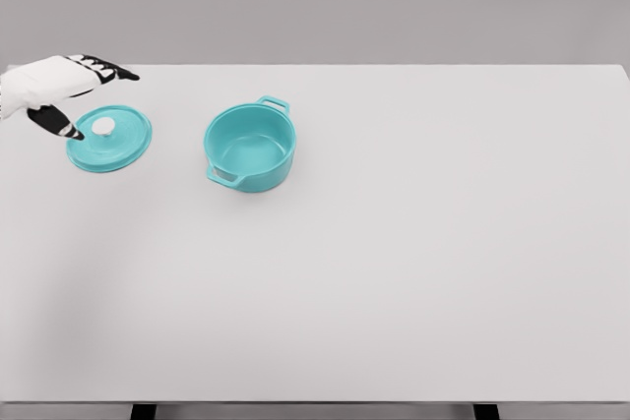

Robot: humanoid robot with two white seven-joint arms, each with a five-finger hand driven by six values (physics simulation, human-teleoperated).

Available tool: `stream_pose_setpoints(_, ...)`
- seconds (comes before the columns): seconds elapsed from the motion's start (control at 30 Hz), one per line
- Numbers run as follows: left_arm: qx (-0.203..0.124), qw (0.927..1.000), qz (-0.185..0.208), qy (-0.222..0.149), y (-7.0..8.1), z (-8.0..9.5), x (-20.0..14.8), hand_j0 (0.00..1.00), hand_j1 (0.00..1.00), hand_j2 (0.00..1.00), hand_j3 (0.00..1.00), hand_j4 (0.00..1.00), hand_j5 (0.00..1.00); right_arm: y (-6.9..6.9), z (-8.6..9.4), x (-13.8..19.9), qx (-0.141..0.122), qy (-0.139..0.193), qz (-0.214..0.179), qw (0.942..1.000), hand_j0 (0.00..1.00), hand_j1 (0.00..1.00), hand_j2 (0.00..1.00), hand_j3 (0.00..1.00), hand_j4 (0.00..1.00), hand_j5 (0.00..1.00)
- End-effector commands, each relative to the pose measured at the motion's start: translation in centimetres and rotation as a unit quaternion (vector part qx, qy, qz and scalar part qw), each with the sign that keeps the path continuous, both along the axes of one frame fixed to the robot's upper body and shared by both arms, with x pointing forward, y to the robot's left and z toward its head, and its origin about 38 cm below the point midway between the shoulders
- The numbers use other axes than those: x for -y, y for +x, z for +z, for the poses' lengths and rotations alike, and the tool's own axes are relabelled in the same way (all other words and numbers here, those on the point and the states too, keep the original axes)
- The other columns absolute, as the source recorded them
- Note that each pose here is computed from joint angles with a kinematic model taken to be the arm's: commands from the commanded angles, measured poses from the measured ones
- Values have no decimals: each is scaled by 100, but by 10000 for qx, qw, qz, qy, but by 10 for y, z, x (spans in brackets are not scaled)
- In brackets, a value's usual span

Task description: Cover the pot with left arm

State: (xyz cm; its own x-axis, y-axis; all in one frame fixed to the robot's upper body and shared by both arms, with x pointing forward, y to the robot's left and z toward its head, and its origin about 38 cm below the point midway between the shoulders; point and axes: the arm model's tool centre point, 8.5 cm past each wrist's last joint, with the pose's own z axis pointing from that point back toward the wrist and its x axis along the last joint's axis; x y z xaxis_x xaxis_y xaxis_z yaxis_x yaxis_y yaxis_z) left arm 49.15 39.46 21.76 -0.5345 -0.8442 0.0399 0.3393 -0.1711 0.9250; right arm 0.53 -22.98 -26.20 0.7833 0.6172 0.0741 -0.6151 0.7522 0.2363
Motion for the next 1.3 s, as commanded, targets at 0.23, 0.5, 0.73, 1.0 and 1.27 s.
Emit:
stream_pose_setpoints(0.23, -91, 10000, 21, 13, 0, -7, 1, 100, 100, 100, 100, 100, 100, -6, 0, 1, -66, -11, -4, 10000, 100, 100, 100, 100, 100, 100)
stream_pose_setpoints(0.5, -410, 9981, 323, 322, 5, 0, -24, 100, 100, 100, 100, 100, 100, -6, 0, 1, -66, -11, -4, 10000, 100, 100, 100, 100, 100, 100)
stream_pose_setpoints(0.73, -888, 9915, -22, 948, 33, -12, 13, 100, 100, 100, 100, 100, 100, -6, 0, 1, -66, -11, -4, 10000, 100, 100, 100, 100, 100, 100)
stream_pose_setpoints(1.0, -1018, 9880, -181, 1150, 31, -26, 23, 100, 100, 100, 100, 100, 100, -6, 0, 1, -66, -11, -4, 10000, 100, 100, 100, 100, 100, 100)
stream_pose_setpoints(1.27, -1010, 9874, -166, 1207, 32, -25, 22, 100, 100, 100, 100, 100, 100, -6, 0, 1, -66, -11, -4, 10000, 100, 100, 100, 100, 100, 100)
